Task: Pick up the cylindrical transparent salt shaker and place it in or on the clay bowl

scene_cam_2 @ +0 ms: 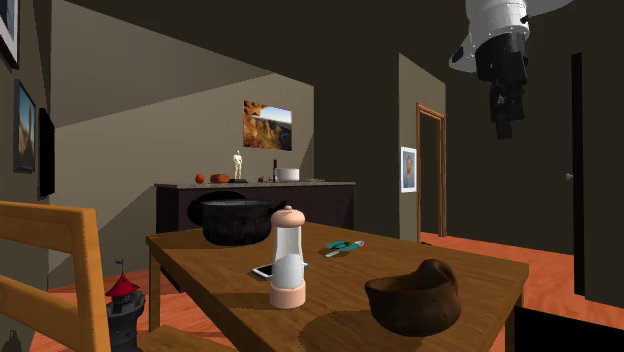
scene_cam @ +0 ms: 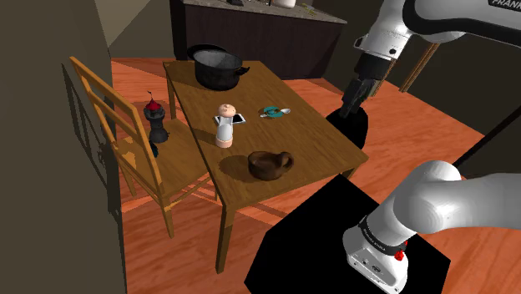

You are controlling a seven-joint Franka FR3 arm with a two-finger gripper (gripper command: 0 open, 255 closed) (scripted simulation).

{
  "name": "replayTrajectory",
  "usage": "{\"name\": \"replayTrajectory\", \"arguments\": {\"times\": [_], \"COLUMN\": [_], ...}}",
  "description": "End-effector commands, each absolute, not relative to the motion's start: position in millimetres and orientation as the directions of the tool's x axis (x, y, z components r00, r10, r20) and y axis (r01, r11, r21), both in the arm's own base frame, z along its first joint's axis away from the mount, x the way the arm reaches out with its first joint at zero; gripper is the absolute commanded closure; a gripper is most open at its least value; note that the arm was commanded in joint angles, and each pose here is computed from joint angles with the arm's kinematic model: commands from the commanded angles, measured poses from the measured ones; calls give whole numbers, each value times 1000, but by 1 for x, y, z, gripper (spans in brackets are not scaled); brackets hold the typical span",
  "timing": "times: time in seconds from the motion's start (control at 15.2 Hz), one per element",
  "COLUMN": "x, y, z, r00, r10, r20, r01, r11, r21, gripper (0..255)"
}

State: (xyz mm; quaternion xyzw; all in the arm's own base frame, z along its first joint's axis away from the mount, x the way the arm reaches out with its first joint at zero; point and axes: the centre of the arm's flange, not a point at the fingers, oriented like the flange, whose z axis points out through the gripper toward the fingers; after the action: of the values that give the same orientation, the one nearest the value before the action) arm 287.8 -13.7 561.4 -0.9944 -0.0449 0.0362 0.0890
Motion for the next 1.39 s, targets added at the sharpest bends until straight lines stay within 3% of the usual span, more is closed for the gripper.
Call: {"name": "replayTrajectory", "arguments": {"times": [0.0, 1.32], "x": [288, 515], "y": [-14, 129], "z": [561, 488], "r00": [993, 996], "r10": [96, -10], "r20": [-64, -85], "r01": [83, -8], "r11": [-980, -1000], "r21": [-180, 22], "gripper": [0, 0]}}
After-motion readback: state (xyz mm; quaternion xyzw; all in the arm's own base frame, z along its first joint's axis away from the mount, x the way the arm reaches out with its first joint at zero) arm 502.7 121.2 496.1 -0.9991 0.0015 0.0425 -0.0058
